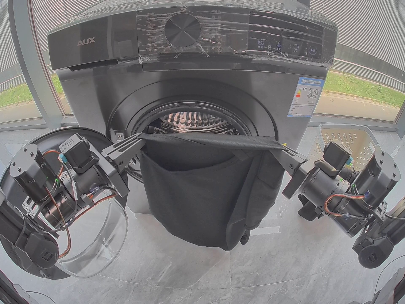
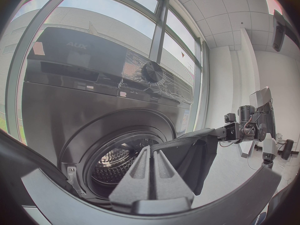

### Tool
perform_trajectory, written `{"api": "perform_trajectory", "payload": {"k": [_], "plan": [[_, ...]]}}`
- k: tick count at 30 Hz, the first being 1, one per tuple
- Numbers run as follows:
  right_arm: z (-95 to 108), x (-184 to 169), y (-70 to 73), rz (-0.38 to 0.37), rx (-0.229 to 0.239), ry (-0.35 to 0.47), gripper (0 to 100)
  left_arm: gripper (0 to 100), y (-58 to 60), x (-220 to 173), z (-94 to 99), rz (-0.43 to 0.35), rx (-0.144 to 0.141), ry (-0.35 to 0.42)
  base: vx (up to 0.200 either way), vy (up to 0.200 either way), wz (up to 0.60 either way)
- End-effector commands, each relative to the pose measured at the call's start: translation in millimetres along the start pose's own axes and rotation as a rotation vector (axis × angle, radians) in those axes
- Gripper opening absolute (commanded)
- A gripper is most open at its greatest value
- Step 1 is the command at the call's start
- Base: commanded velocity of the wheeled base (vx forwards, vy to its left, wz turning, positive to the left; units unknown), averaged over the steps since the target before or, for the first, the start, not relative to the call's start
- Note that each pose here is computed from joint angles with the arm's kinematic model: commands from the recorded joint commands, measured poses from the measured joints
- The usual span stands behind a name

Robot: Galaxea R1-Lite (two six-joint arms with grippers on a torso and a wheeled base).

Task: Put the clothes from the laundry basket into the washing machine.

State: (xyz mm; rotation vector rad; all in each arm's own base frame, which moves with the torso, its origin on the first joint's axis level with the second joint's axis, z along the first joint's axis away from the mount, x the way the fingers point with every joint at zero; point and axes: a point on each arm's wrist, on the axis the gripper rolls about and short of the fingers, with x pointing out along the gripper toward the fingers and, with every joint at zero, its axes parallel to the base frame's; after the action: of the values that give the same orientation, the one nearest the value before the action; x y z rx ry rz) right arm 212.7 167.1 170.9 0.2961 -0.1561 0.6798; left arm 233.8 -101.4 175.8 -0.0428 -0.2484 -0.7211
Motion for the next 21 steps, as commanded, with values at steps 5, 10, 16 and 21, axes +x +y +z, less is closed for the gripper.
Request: {"api": "perform_trajectory", "payload": {"k": [5, 10, 16, 21], "plan": [[-1.7, -1.2, 0.2, 0.0, 0.0, 0.008, 0, 0, -1.7, -3.3, -7.7, -0.012, -0.012, 0.034, 0.0, 0.0, 0.0], [-3.2, -1.4, -0.1, -0.001, 0.0, 0.014, 0, 0, -2.1, -5.8, -20.9, -0.009, -0.02, 0.089, 0.0, 0.0, 0.0], [-7.1, -3.0, -1.0, -0.004, 0.001, 0.033, 0, 100, -4.0, -10.2, -33.3, -0.012, -0.035, 0.144, 0.0, 0.0, 0.0], [-7.0, -0.8, 6.3, 0.022, 0.004, 0.028, 0, 100, -16.2, -14.5, -39.2, -0.07, -0.071, 0.179, 0.0, 0.0, 0.0]]}}
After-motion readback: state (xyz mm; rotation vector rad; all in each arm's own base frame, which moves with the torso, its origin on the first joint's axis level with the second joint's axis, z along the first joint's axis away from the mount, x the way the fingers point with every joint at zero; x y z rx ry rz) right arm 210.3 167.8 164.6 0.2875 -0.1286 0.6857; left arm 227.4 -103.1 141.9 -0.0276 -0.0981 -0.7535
